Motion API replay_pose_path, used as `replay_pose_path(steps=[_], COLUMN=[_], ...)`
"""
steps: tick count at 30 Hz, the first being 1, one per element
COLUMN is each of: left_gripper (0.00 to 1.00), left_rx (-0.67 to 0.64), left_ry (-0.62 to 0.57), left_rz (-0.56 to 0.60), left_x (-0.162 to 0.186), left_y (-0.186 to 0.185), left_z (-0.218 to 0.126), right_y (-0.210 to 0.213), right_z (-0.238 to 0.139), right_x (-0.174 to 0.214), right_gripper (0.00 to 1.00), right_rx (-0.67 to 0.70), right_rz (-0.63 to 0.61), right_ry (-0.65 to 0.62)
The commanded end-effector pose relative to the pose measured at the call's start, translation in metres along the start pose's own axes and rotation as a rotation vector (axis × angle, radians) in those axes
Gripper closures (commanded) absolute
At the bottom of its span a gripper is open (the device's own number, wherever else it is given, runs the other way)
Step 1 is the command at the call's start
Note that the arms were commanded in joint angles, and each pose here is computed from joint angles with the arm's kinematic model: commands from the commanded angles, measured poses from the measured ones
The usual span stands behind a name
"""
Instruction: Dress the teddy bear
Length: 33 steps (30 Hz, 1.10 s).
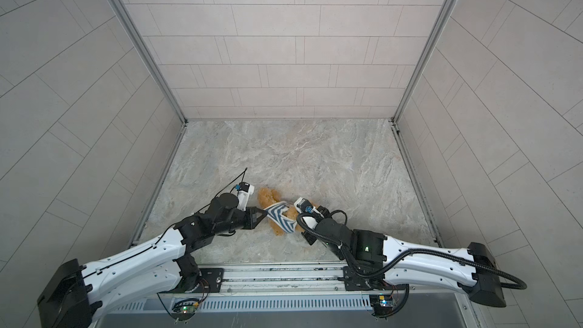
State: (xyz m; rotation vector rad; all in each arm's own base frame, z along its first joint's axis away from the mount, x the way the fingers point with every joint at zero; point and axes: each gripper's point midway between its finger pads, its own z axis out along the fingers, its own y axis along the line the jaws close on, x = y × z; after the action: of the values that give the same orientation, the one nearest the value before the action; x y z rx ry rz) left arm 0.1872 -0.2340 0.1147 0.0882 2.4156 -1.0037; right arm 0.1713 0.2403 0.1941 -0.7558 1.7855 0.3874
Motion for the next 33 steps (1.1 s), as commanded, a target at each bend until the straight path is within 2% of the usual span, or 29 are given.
replay_pose_path(steps=[1,5,10,14,18,22,26,30,33], left_gripper=[1.00,1.00,1.00,1.00,1.00,1.00,1.00,1.00,1.00], left_rx=[-0.121,-0.093,-0.076,-0.079,-0.086,-0.113,-0.074,0.005,0.063], left_ry=[0.019,0.033,0.056,0.070,0.066,0.061,0.057,0.097,0.125], left_rz=[-0.007,-0.004,0.010,0.005,0.014,0.055,0.099,0.138,0.142], left_x=[0.011,0.013,0.018,0.024,0.023,0.015,0.008,0.010,0.013], left_y=[0.033,0.028,0.023,0.025,0.024,0.021,0.007,-0.013,-0.024], left_z=[0.002,0.005,0.008,0.009,0.005,-0.004,-0.013,-0.018,-0.020], right_y=[-0.003,0.006,0.003,-0.002,0.006,0.012,0.016,0.001,-0.005], right_z=[0.000,0.007,0.023,0.029,0.030,0.023,0.014,0.006,0.004], right_x=[-0.016,-0.015,-0.016,-0.033,-0.057,-0.079,-0.090,-0.086,-0.078], right_gripper=[1.00,1.00,1.00,1.00,1.00,1.00,1.00,1.00,1.00], right_rx=[0.012,-0.020,0.011,0.007,-0.029,-0.075,-0.101,-0.003,0.027], right_rz=[0.023,0.036,0.086,0.143,0.113,0.141,0.224,0.328,0.384], right_ry=[-0.069,-0.063,-0.027,-0.060,-0.061,-0.063,-0.043,0.060,0.082])
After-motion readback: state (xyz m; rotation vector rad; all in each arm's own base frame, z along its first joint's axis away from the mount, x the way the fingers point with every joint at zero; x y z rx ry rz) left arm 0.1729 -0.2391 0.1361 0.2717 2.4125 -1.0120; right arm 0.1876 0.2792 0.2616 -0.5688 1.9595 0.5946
